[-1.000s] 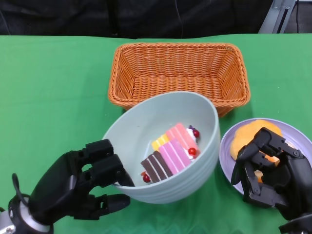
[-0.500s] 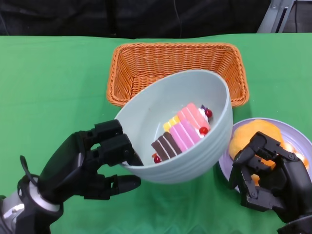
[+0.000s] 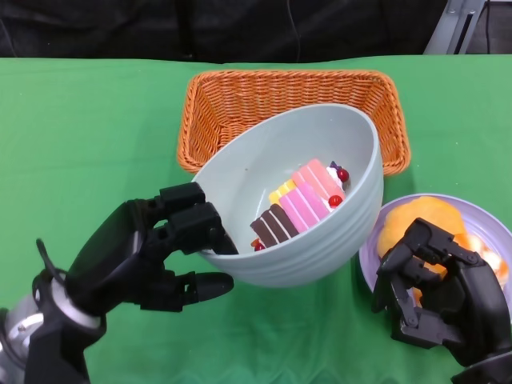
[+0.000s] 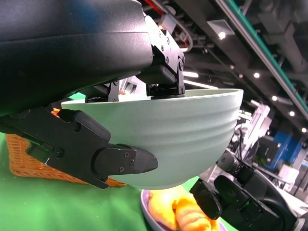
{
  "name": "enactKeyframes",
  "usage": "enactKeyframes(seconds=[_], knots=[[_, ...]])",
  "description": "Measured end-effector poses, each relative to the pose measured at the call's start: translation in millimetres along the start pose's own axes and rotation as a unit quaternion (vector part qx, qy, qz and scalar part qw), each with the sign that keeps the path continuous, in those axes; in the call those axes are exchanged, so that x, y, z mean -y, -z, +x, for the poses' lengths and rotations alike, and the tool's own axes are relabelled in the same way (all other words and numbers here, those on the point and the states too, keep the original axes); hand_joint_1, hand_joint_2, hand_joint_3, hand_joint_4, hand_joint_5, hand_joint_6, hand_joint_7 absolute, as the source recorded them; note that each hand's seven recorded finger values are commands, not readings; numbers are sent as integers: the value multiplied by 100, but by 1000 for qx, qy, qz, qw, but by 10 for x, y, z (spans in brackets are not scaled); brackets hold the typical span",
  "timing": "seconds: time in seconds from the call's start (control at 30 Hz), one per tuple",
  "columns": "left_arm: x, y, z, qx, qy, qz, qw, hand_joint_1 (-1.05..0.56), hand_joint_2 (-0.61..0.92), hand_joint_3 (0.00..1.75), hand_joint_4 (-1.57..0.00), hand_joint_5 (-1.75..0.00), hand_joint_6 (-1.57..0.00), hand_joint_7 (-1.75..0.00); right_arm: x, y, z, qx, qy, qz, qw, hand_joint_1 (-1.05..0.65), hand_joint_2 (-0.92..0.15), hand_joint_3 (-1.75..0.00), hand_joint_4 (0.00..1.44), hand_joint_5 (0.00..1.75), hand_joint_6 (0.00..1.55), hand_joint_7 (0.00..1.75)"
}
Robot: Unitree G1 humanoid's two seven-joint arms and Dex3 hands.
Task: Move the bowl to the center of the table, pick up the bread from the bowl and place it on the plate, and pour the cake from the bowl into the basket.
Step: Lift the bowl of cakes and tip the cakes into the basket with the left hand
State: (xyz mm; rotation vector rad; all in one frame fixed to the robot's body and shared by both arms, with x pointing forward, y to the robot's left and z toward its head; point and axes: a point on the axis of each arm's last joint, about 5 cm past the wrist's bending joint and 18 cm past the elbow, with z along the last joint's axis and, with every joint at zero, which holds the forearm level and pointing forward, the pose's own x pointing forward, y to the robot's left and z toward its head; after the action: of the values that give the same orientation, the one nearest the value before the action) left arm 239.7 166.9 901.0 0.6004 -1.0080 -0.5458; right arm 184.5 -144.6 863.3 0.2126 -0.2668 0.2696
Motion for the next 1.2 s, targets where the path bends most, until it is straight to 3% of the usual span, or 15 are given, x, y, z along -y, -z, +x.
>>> enactKeyframes(seconds=[0.2, 0.57, 1.07, 1.2], knots=[[-99, 65, 117, 10, 8, 13, 1000, -16, 91, 51, -57, -175, -59, -150, -14, 22, 19, -4, -5, 3, 1000, -5, -51, -123, 76, 172, 68, 145], [-118, 145, 303, 10, 20, 8, 1000, -15, 89, 57, -54, -175, -54, -153, -33, 38, 32, 2, -11, -1, 1000, -5, -52, -122, 75, 173, 69, 145], [-104, 182, 567, 17, 14, -14, 1000, -12, 74, 85, -59, -175, -56, -157, -40, 47, 30, 0, -20, 0, 1000, -6, -53, -121, 73, 174, 66, 146], [-100, 193, 627, 10, 15, -19, 1000, -10, 64, 100, -59, -175, -59, -155, -39, 62, 24, -5, -22, 1, 1000, -6, -56, -118, 73, 175, 66, 147]])
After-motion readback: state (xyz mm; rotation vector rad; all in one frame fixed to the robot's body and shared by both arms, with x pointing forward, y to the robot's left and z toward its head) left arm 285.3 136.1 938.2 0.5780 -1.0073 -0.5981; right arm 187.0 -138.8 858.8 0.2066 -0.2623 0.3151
